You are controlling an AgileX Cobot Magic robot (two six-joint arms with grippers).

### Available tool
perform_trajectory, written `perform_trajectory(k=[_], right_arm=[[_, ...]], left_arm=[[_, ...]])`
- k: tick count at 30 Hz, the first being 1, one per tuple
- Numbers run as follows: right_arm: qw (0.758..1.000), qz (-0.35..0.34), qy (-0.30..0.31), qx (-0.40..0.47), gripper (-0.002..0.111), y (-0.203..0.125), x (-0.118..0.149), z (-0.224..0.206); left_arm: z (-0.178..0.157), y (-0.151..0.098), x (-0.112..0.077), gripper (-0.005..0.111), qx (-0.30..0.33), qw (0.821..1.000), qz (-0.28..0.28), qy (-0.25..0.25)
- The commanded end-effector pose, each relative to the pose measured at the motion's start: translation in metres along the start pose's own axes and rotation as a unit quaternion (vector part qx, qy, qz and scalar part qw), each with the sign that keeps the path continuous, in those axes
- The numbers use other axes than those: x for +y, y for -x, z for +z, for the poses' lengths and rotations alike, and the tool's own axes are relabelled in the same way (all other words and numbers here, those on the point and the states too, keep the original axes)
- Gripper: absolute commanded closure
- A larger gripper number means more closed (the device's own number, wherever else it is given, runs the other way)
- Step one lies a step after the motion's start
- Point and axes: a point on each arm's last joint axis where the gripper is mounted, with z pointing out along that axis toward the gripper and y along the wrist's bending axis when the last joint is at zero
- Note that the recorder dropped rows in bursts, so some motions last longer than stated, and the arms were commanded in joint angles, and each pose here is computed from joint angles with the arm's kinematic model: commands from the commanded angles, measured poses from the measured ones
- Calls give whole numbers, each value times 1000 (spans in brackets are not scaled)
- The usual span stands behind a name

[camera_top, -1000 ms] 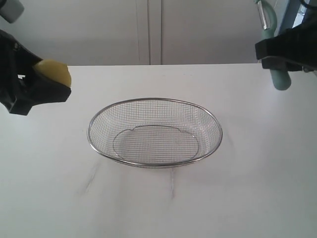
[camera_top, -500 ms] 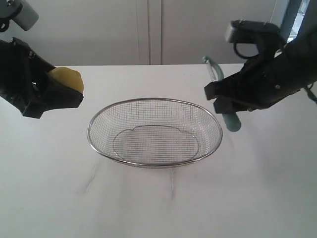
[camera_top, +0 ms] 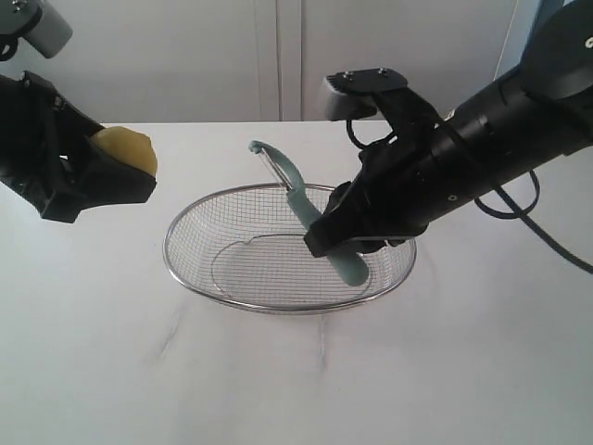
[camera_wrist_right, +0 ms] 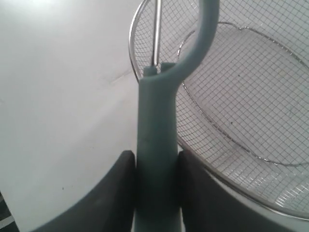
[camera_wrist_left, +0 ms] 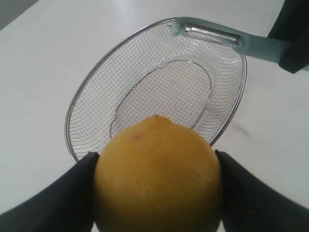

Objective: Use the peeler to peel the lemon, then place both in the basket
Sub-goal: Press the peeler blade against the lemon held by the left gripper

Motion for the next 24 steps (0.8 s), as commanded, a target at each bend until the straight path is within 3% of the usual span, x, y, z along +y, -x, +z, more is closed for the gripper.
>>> perform_trajectory(k=[1,7,16,24], right_arm=[[1000,-11,4,-12,108,1,1,0],[999,33,27,-31,108,6,0,9],[994,74,83,20,108,-1,4,47],[980,28,198,-10,108,9,27,42]], left_arm=[[-1,3,-4,107,-10,1000,-6,-13],[-1,4,-3,107,-17,1000,-11,-9],[-1,5,-4,107,-26,999,-19,-12],[-1,7,-4,107,-35,999,-17,-16]])
